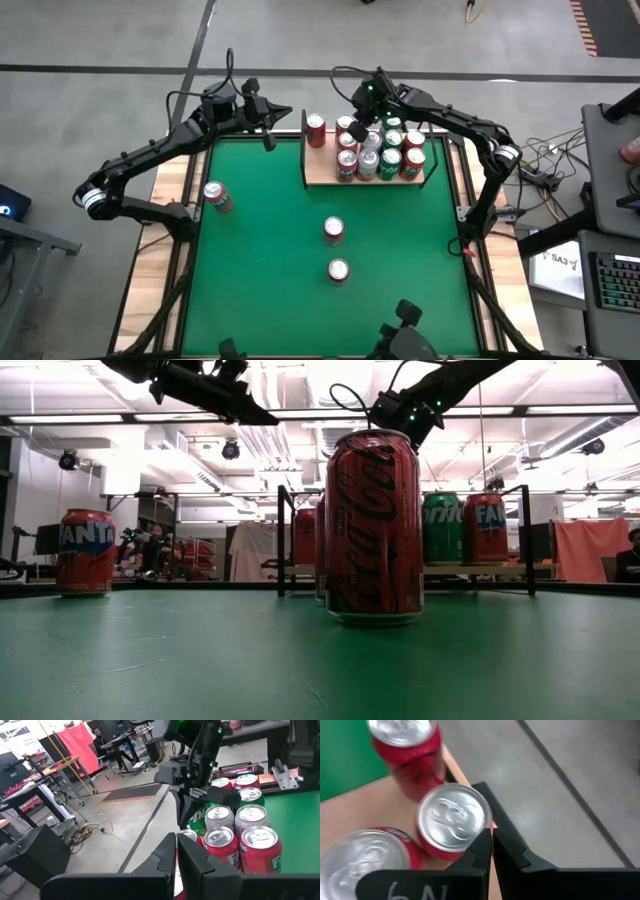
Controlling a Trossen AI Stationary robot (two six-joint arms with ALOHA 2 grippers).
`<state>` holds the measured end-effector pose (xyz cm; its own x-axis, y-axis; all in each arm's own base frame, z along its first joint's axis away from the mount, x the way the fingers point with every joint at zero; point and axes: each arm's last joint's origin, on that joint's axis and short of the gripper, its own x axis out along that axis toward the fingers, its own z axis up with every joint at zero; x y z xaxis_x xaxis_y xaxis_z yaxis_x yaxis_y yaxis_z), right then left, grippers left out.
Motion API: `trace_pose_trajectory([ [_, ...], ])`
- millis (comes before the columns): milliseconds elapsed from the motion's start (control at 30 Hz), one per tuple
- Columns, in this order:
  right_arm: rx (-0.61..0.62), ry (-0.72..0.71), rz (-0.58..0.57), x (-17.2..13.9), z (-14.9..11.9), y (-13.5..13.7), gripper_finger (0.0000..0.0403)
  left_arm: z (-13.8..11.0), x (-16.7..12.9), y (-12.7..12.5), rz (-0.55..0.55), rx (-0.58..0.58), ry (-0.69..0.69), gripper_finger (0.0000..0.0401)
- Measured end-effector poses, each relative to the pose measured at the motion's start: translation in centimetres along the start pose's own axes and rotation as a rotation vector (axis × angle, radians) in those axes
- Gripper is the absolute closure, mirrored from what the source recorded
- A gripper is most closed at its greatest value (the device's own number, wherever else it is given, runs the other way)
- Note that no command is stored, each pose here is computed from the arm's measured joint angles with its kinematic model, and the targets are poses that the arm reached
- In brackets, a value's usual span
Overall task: Place canned beverage on shelf
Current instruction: Adjust the red soda cans on the shelf
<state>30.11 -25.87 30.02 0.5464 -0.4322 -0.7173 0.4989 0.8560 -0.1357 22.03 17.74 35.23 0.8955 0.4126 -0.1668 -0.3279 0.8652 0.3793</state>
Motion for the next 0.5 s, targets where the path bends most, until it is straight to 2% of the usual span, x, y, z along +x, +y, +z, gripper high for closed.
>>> trace_pose_trajectory([
  [133, 0.016, -0.113, 0.132, 0.0, 0.9, 0.3, 0.0394, -0.1, 0.0, 0.0, -0.004, 0.044, 0.008, 0.0401],
  [200, 0.025, -0.166, 0.159, 0.2, 1.3, 0.3, 0.0394, -0.1, 0.0, 0.0, -0.004, 0.074, 0.009, 0.0401],
  [500, 0.059, -0.119, 0.160, 3.0, 0.6, 0.3, 0.0394, -0.6, -0.4, 0.7, 0.013, 0.119, 0.045, 0.0401],
])
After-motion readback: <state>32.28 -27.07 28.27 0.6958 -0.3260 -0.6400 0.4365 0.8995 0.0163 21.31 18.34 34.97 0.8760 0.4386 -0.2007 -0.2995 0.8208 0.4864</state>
